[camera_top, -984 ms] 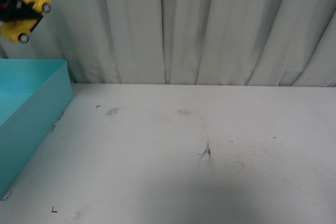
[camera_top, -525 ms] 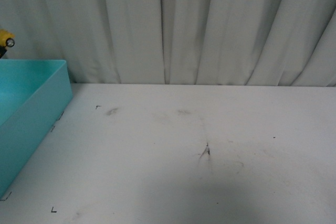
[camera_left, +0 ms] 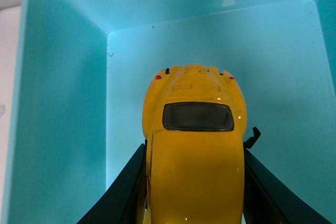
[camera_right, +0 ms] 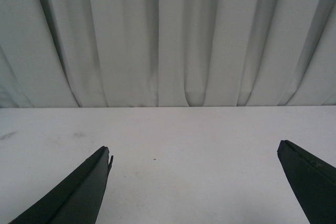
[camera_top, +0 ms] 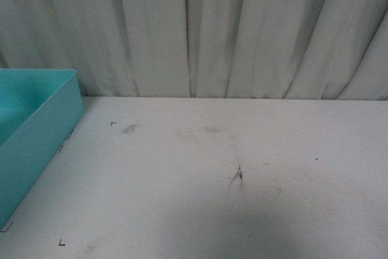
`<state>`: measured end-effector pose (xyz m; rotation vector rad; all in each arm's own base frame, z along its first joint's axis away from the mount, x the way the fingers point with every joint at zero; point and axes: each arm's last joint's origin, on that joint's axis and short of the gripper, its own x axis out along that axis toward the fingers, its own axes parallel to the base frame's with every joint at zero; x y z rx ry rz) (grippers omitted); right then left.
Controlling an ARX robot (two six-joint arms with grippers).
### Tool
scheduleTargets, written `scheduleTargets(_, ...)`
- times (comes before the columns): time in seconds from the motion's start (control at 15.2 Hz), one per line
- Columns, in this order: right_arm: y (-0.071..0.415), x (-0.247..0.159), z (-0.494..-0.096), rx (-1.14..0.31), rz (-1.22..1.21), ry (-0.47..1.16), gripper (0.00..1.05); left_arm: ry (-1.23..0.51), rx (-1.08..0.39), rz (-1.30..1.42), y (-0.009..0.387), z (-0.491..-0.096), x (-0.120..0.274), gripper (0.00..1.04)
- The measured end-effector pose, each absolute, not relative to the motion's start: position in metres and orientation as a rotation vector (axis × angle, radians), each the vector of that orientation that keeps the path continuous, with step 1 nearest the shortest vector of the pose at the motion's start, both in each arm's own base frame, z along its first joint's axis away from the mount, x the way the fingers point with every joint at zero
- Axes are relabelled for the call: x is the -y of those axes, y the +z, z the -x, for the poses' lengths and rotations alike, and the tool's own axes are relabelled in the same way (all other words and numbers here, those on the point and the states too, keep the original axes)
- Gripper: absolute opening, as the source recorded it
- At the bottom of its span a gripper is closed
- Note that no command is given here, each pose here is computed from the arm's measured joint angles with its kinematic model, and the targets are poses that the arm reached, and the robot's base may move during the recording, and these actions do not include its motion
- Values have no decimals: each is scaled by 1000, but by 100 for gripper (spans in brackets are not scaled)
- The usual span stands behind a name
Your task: Wind up and store yellow beetle toy
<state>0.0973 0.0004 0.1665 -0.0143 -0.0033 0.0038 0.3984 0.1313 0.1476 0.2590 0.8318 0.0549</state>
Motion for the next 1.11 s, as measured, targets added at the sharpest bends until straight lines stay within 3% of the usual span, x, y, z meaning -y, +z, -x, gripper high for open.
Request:
scheduleTargets(0.39, 167, 0, -97, 3, 14, 4, 98, 79, -919, -199, 101, -410, -119, 42)
scheduleTargets(0.46, 167, 0, -97, 3, 14, 4, 98, 66, -928, -177, 103, -412, -116, 73)
scheduleTargets(0.59, 167, 0, -97, 3, 14, 4, 98, 50, -937, -168, 102, -411, -116, 95)
scheduleTargets(0.66, 167, 0, -97, 3, 14, 4, 98, 41, -934, -165, 105, -410, -115, 99)
scheduleTargets(0.85, 167, 0, -97, 3, 14, 4, 98, 20, -850, -142, 131, -407, -116, 98)
scheduleTargets(1.11, 167, 0, -97, 3, 14, 4, 98, -31, -630, -76, 185, -389, -110, 98)
